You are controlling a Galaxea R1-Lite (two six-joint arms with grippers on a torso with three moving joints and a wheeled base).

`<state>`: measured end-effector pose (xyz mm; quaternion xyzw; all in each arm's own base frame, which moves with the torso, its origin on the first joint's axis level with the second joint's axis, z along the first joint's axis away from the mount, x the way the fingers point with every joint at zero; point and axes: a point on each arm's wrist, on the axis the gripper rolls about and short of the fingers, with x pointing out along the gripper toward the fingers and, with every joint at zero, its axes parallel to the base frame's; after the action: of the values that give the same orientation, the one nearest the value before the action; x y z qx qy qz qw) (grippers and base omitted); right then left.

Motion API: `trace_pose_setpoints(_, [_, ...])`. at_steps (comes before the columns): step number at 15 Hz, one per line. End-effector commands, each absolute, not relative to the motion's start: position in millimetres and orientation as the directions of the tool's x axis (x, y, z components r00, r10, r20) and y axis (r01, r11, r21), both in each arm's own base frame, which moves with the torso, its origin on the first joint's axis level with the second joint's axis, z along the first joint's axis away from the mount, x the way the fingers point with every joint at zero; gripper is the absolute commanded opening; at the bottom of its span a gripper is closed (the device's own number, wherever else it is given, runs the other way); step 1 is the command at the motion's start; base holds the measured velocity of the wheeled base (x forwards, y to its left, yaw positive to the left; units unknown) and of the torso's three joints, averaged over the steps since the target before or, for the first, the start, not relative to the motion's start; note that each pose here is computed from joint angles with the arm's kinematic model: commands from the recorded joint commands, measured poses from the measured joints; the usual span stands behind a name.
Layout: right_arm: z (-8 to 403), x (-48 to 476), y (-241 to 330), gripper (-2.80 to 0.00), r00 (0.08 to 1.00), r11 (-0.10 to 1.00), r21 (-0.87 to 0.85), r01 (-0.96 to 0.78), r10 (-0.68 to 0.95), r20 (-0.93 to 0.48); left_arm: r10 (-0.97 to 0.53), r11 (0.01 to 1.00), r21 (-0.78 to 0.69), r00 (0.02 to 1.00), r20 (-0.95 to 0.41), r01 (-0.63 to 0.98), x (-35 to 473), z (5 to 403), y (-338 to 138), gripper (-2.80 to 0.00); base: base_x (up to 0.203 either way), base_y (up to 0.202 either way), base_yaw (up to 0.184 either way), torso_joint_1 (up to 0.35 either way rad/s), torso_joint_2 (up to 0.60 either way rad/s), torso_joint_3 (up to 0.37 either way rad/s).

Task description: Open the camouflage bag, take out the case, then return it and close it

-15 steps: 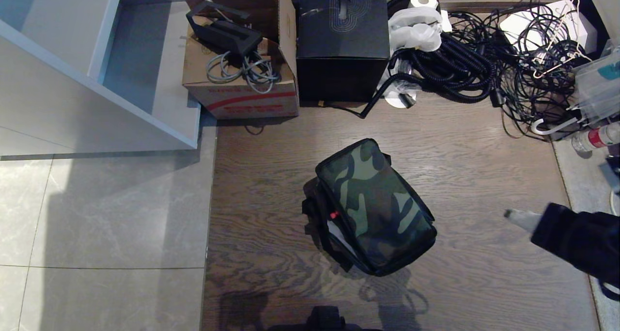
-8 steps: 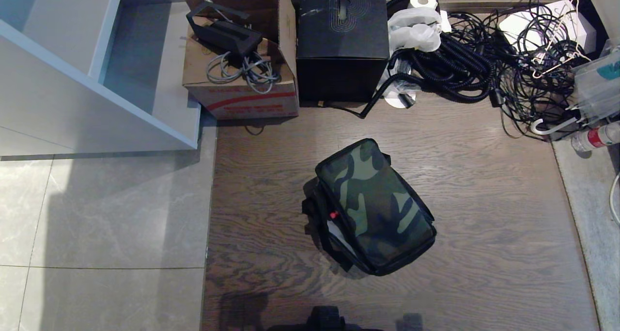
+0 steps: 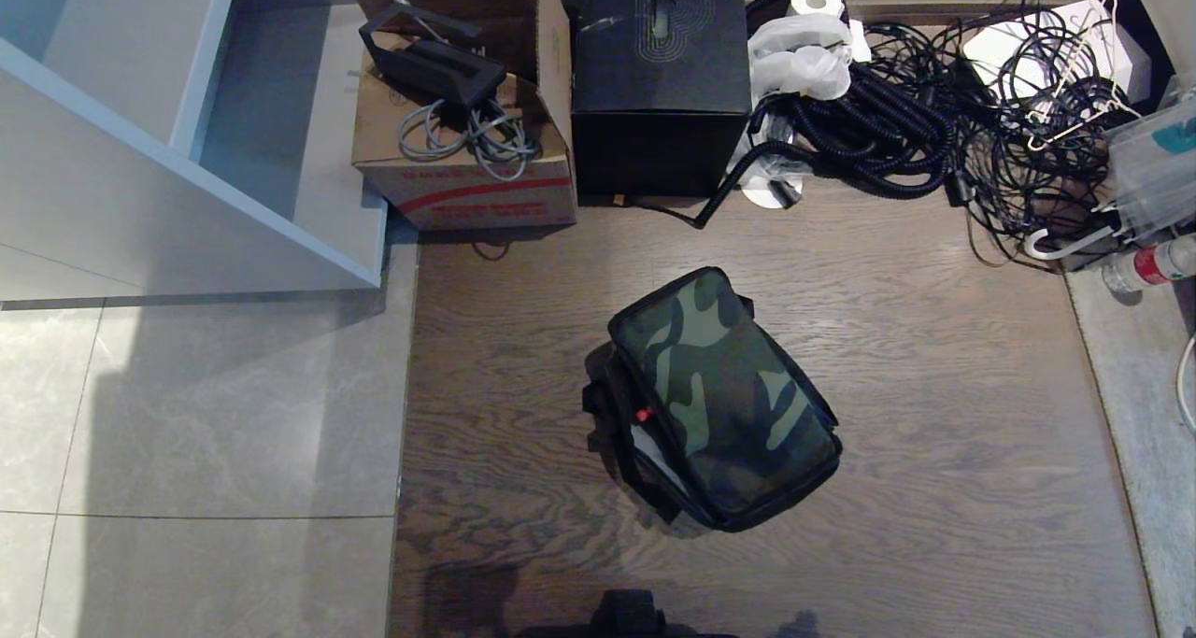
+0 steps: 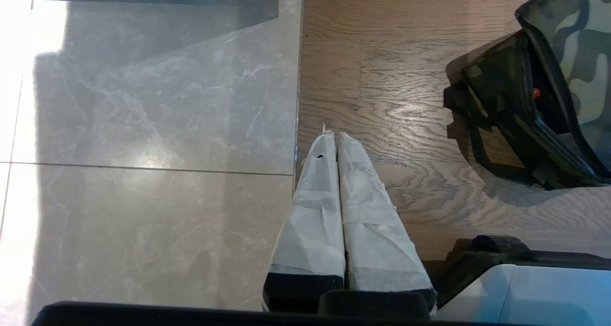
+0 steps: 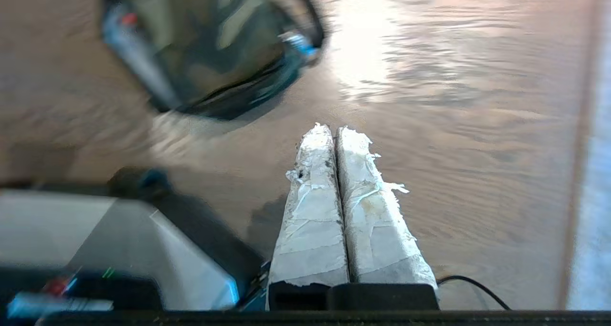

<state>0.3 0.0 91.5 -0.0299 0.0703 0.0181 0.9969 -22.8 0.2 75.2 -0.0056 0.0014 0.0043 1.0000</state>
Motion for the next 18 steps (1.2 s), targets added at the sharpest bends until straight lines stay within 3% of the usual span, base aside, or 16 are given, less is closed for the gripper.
trace_pose_setpoints(1, [79, -5, 0, -2.80, 0.993, 0.998, -0.063, -0.012, 0.004, -0.118, 0.009, 1.000, -0.012, 1.000, -0.003, -0.009, -23, 75, 0, -2.80, 0.000, 0.000, 0.000, 0.000, 0.00, 0.000])
trace_pose_setpoints(5, [77, -20, 0, -2.80, 0.997, 0.999, -0.049, -0.004, 0.008, 0.080, 0.009, 1.000, -0.012, 1.000, -0.002, -0.009, -23, 75, 0, -2.80, 0.000, 0.000, 0.000, 0.000, 0.00, 0.000])
trace_pose_setpoints(18, [77, -20, 0, -2.80, 0.997, 0.999, -0.046, -0.006, 0.009, 0.080, 0.009, 1.000, -0.012, 1.000, -0.002, -0.009, -23, 75, 0, -2.80, 0.000, 0.000, 0.000, 0.000, 0.00, 0.000])
